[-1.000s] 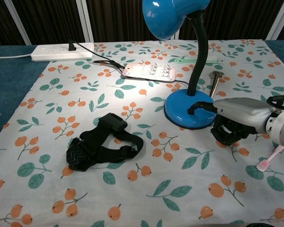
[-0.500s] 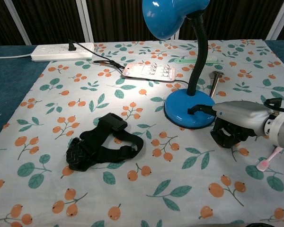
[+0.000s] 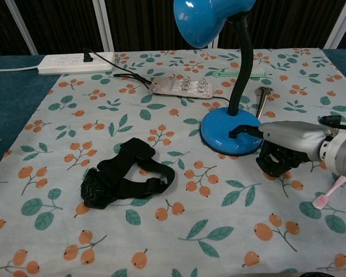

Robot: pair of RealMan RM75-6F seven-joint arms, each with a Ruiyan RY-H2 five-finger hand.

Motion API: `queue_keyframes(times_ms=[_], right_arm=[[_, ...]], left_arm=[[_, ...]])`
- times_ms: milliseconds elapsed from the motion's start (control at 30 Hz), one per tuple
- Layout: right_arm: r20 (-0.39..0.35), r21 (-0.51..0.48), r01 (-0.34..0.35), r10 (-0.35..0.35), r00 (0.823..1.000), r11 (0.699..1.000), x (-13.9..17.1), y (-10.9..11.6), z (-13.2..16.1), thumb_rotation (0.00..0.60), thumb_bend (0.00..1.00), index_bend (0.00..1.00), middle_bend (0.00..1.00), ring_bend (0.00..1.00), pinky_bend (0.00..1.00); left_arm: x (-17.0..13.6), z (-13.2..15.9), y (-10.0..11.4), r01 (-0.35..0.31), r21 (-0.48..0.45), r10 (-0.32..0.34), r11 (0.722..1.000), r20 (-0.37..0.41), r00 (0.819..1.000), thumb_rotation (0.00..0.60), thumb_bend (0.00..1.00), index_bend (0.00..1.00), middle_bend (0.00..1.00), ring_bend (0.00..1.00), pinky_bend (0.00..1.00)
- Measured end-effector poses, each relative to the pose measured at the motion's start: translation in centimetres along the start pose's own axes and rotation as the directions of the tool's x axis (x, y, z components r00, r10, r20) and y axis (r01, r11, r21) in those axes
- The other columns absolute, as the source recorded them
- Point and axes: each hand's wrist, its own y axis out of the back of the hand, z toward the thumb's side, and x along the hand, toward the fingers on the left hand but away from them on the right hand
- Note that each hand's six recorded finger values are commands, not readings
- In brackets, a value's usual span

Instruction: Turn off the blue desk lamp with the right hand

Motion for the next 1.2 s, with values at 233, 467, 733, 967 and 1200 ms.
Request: queue_keyframes(times_ms=[233,467,733,967,1200], right_arm=[[0.010,-0.037,-0.025,0.025,1.000,0.999,-0.5,0.3,-0.1,0.600,0.61,0.13,0.82,0.85,0.79],[0.012,-0.040,-0.010,0.011,1.000,0.999,-0.5,1.0,0.0,0.600,0.61,0.10,0.78,0.83,0.80],[0.005,-0.064,0.141,-0.141,0.990,0.988,0.7,5.2,0.1,0.600,0.49,0.01,0.60,0.72,0.76],[0.037,-0.089,0.289,-0.287,0.957,0.953,4.7,9.9,-1.6,0.600,0.30,0.00,0.21,0.34,0.26],[0.094,0.003,0.415,-0.413,0.906,0.910,9.7,11.8,-5.0,0.600,0.26,0.00,0.13,0.24,0.17]], left_arm=[[0.0,0.0,0.0,0.000,0.000,0.000,1.000,0.000,1.000,0.600,0.52,0.05,0.02,0.00,0.00],[0.0,0.0,0.0,0.001,0.000,-0.001,1.000,0.000,1.000,0.600,0.52,0.05,0.02,0.00,0.00],[0.0,0.0,0.0,0.001,-0.003,-0.001,1.000,0.000,1.000,0.600,0.52,0.05,0.02,0.00,0.00],[-0.1,0.1,0.0,-0.003,-0.003,0.003,1.000,0.003,1.000,0.600,0.52,0.05,0.02,0.00,0.00],[-0.1,0.3,-0.1,-0.004,-0.003,0.004,1.000,0.008,1.000,0.600,0.52,0.05,0.02,0.00,0.00]])
